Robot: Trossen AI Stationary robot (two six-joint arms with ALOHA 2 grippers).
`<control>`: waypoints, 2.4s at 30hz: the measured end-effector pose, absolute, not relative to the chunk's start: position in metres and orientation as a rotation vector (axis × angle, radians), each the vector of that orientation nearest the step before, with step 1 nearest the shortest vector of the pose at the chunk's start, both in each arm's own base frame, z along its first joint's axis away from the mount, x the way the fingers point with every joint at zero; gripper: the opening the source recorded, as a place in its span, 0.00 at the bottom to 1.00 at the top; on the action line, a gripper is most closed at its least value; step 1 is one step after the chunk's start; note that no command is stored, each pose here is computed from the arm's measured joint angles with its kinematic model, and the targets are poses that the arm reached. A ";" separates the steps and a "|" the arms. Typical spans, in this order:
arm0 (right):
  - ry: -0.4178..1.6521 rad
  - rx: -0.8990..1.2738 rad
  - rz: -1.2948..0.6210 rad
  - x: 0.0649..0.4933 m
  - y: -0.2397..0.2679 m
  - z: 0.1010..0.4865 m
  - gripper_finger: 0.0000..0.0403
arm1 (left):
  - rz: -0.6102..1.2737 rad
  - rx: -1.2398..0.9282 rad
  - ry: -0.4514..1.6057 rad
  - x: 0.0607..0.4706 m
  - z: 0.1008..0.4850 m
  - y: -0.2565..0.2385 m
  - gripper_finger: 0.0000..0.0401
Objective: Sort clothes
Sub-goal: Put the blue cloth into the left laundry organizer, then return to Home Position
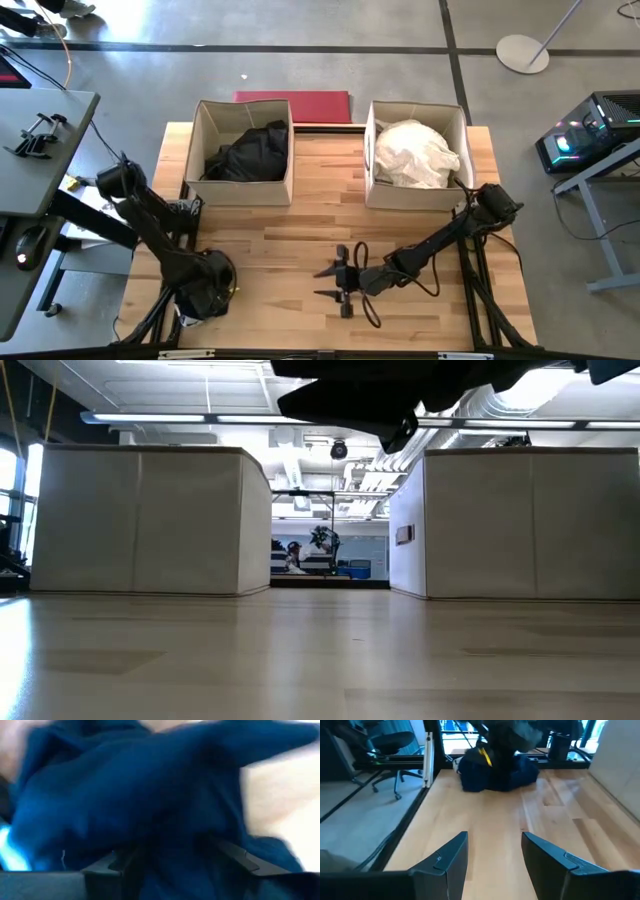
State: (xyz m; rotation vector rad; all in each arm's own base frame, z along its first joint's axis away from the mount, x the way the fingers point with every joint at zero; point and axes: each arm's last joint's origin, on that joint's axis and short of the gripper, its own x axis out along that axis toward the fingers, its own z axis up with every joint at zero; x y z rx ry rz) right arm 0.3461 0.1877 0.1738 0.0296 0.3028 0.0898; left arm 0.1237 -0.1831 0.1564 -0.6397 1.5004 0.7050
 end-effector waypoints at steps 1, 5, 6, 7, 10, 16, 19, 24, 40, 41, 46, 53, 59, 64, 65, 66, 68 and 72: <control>0.304 0.035 0.095 0.346 0.188 0.174 0.43 | 0.706 -0.645 1.522 0.123 0.148 -0.182 0.46; 0.306 0.051 0.116 0.343 0.193 0.174 0.43 | 0.658 -0.620 1.574 0.123 0.130 -0.179 0.41; 0.307 0.051 0.119 0.343 0.194 0.174 0.43 | 0.646 -0.608 1.580 0.125 0.130 -0.179 0.38; 0.307 0.051 0.121 0.343 0.194 0.174 0.43 | 0.630 -0.588 1.585 0.127 0.131 -0.179 0.33; 0.307 0.050 0.126 0.341 0.196 0.174 0.43 | 0.568 -0.496 1.583 0.138 0.144 -0.179 0.11; 0.302 0.047 0.103 0.341 0.196 0.174 0.43 | 0.530 -0.313 1.296 0.177 0.217 -0.170 0.04; 0.301 0.047 0.099 0.342 0.195 0.174 0.43 | 0.544 -0.155 1.056 0.194 0.277 -0.156 0.01; 0.300 0.055 0.091 0.344 0.192 0.174 0.43 | 0.666 0.156 0.643 0.200 0.375 -0.117 0.01; 0.297 0.097 0.083 0.344 0.191 0.174 0.43 | 1.084 0.211 0.979 0.180 0.422 0.050 0.00; 0.297 0.097 0.083 0.344 0.191 0.174 0.43 | 1.064 0.198 1.039 0.183 0.412 0.057 0.00; 0.299 0.139 0.081 0.344 0.192 0.174 0.43 | 0.831 0.034 1.200 0.202 0.342 0.093 0.00; 0.305 0.187 0.098 0.339 0.200 0.174 0.43 | 0.687 -0.107 1.133 0.221 0.250 0.133 0.10; 0.302 0.208 0.093 0.336 0.205 0.174 0.43 | 0.699 -0.290 1.175 0.209 0.271 0.157 0.35; 0.287 0.200 0.054 0.337 0.204 0.175 0.43 | 0.717 -0.366 1.114 0.197 0.331 0.152 0.44; 0.286 0.198 0.053 0.337 0.203 0.175 0.43 | 0.705 -0.368 1.093 0.196 0.342 0.146 0.45; 0.285 0.194 0.054 0.337 0.203 0.175 0.43 | 0.690 -0.364 1.065 0.194 0.352 0.139 0.45; 0.284 0.183 0.053 0.337 0.203 0.175 0.43 | 0.642 -0.329 1.000 0.191 0.367 0.119 0.44; 0.318 0.193 0.006 0.324 0.202 0.192 0.43 | 0.475 -0.250 0.777 0.183 0.386 0.065 0.41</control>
